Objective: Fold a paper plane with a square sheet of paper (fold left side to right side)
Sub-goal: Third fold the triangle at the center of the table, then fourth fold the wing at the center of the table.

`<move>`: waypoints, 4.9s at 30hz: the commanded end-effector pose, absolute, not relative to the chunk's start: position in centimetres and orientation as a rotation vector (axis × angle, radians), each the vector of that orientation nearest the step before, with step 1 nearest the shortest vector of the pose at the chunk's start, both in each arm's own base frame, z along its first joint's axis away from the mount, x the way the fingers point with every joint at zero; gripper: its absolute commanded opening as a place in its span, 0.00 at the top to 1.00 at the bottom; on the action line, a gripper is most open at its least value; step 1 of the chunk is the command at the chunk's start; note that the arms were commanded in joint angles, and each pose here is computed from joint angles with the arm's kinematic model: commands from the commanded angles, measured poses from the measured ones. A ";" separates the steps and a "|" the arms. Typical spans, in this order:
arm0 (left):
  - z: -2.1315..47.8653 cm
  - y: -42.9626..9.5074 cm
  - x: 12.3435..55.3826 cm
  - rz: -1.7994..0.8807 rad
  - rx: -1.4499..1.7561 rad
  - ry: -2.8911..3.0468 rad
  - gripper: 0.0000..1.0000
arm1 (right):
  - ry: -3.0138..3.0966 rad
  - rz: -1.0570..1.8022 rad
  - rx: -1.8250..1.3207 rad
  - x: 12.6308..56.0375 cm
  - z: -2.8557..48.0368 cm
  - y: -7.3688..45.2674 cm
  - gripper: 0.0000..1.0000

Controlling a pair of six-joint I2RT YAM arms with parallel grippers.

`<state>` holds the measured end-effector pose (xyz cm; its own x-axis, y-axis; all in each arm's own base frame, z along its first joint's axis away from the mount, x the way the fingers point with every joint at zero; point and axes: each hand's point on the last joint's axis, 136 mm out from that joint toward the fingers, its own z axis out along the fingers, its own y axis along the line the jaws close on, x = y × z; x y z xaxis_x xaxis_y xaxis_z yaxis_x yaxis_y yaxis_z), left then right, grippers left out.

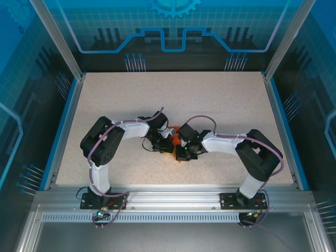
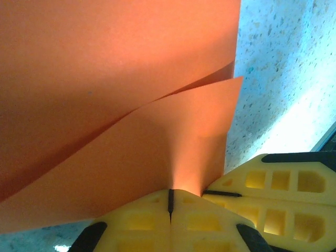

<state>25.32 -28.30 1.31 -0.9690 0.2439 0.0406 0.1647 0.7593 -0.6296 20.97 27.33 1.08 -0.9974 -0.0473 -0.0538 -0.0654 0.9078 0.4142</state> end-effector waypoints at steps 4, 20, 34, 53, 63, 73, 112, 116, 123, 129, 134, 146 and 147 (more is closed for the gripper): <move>0.1 -25.4 26.7 0.818 -0.328 -2.943 0.96 | 3.174 0.431 -0.064 18.5 -1.5 23.8 1.00; 0.5 -21.2 30.7 0.737 -0.254 -3.047 0.96 | 3.185 0.418 -0.063 18.1 -1.5 23.5 1.00; 3.0 -19.6 32.9 0.787 -0.168 -3.092 0.89 | 3.064 0.547 -0.143 20.0 0.4 25.4 1.00; 5.7 -21.3 29.7 1.131 0.367 -2.906 0.56 | 2.689 0.545 -0.445 27.5 6.5 25.6 0.55; 3.6 -22.7 28.8 1.123 0.391 -2.827 0.56 | 2.732 0.591 -0.420 28.6 4.4 26.2 0.69; 3.0 -23.6 28.6 1.091 0.362 -2.819 0.55 | 2.759 0.559 -0.396 28.6 3.8 25.3 1.00; 7.3 -27.3 30.5 1.206 0.298 -2.819 0.79 | 2.634 0.427 -0.537 23.4 5.2 27.7 0.58; 7.5 -27.5 30.5 1.205 0.302 -2.815 0.80 | 2.644 0.398 -0.556 23.5 4.3 28.3 0.58; 7.7 -27.6 30.6 1.200 0.319 -2.814 0.82 | 2.656 0.368 -0.561 23.6 3.5 28.3 0.58; 7.7 -27.6 30.6 1.197 0.327 -2.810 0.82 | 2.657 0.363 -0.557 24.1 3.7 28.8 0.62; 7.9 -27.5 30.7 1.192 0.322 -2.815 0.82 | 2.669 0.359 -0.564 24.0 3.5 28.9 0.72; 8.7 -26.6 30.8 1.160 0.320 -2.860 0.71 | 2.709 0.354 -0.567 23.5 2.9 28.6 0.92; 8.7 -26.4 30.9 1.158 0.325 -2.864 0.70 | 2.712 0.356 -0.567 23.5 2.8 28.5 0.93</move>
<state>30.58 -26.58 6.66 -0.9715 -0.1855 0.1476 -0.2362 0.7034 -0.6704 23.78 28.21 2.88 -0.8578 -0.3257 -0.3976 -0.4185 0.8917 0.1726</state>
